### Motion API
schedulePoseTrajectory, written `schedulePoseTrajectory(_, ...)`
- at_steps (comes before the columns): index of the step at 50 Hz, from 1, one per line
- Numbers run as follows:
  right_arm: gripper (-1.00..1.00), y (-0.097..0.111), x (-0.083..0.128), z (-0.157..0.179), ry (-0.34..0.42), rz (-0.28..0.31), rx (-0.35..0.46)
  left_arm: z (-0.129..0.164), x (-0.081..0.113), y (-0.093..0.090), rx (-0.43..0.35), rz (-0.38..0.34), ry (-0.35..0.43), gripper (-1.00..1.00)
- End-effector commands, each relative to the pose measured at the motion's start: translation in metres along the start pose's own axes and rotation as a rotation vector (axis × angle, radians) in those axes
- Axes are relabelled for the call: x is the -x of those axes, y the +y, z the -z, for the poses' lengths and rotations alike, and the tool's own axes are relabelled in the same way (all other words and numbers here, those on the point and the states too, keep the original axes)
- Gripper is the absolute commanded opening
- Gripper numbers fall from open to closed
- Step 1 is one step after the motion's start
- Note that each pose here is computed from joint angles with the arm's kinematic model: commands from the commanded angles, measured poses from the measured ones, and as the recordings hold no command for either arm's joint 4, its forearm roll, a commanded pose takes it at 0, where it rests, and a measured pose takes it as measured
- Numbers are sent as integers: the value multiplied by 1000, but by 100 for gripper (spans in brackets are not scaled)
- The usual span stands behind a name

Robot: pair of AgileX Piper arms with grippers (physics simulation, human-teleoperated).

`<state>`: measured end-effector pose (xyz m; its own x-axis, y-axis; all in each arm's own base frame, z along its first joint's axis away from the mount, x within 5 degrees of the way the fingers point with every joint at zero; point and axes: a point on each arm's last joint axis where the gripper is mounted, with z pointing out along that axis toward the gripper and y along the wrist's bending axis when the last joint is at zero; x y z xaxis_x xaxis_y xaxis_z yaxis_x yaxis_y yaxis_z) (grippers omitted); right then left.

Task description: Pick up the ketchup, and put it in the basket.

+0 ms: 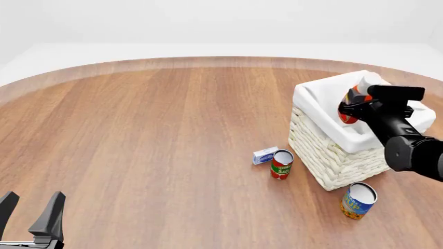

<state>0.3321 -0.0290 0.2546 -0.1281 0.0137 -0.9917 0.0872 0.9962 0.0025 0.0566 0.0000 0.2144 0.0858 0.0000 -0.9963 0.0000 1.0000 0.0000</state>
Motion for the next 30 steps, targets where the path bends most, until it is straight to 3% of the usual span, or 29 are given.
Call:
schedulePoseTrajectory(1, -100, 0, 2, -1, -7, -18, 1, 0, 0, 0, 0, 0, 0, 100)
schedulePoseTrajectory(30, -100, 6, -1, -3, -3, -17, 17, 0, 0, 0, 0, 0, 0, 100)
